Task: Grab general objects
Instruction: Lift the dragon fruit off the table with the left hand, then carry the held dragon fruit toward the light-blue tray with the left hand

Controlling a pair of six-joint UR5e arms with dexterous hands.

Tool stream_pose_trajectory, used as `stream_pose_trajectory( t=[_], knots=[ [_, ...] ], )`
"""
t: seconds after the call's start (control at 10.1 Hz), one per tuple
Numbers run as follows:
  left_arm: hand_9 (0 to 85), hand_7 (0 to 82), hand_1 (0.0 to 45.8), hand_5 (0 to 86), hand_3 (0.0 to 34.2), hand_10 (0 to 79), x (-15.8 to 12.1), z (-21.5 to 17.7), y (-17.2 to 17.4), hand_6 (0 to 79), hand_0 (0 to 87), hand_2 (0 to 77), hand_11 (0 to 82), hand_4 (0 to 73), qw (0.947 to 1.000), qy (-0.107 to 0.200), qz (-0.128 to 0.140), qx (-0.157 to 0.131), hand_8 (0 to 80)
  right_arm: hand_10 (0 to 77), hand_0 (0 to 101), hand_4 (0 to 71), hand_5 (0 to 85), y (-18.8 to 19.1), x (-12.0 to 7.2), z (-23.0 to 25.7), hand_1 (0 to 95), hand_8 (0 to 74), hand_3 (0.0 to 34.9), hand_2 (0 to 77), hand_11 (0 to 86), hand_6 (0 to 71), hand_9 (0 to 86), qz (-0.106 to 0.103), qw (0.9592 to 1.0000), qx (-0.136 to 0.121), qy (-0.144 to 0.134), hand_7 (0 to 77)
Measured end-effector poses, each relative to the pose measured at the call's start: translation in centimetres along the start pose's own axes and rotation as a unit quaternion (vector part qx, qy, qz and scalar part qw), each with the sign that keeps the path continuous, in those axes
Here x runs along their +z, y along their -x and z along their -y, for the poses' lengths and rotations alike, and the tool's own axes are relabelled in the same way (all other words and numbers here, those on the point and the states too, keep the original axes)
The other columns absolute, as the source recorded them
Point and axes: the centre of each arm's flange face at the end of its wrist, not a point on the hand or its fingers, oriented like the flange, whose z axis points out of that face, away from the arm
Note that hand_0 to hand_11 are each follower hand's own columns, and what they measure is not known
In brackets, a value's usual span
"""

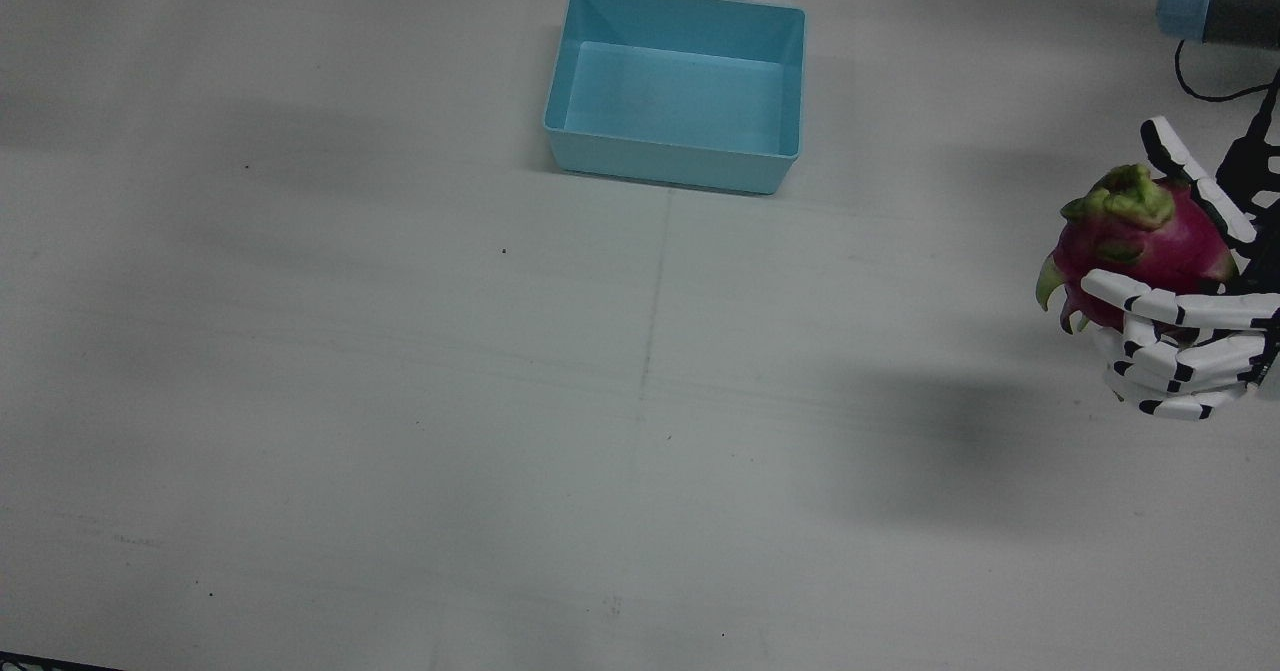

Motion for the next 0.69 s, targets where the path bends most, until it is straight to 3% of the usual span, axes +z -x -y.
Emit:
stream_pose_trajectory(
  t=[0.3,0.69],
  knots=[
    [48.5,68.7,0.0,25.6,0.0,14.2,-0.1,-2.4,1.6,36.0,61.6,1.1,48.0,58.9,0.9943,0.069,0.046,-0.067,45.3,0.0,0,0.0,73.6,0.0,0.0,0.0,5.4,0.0,0.0,1.6,0.5,0.0,1.1,0.0,1.0,0.0,0.0,0.0],
    [51.3,69.3,0.0,25.6,0.0,14.7,-1.3,-11.3,8.5,39.8,64.3,1.1,48.0,60.0,0.9698,0.147,0.12,-0.154,47.5,0.0,0,0.0,73.6,0.0,0.0,0.1,5.4,0.0,0.0,1.6,1.1,0.0,1.1,0.0,1.0,0.0,-0.001,0.0]
  ],
)
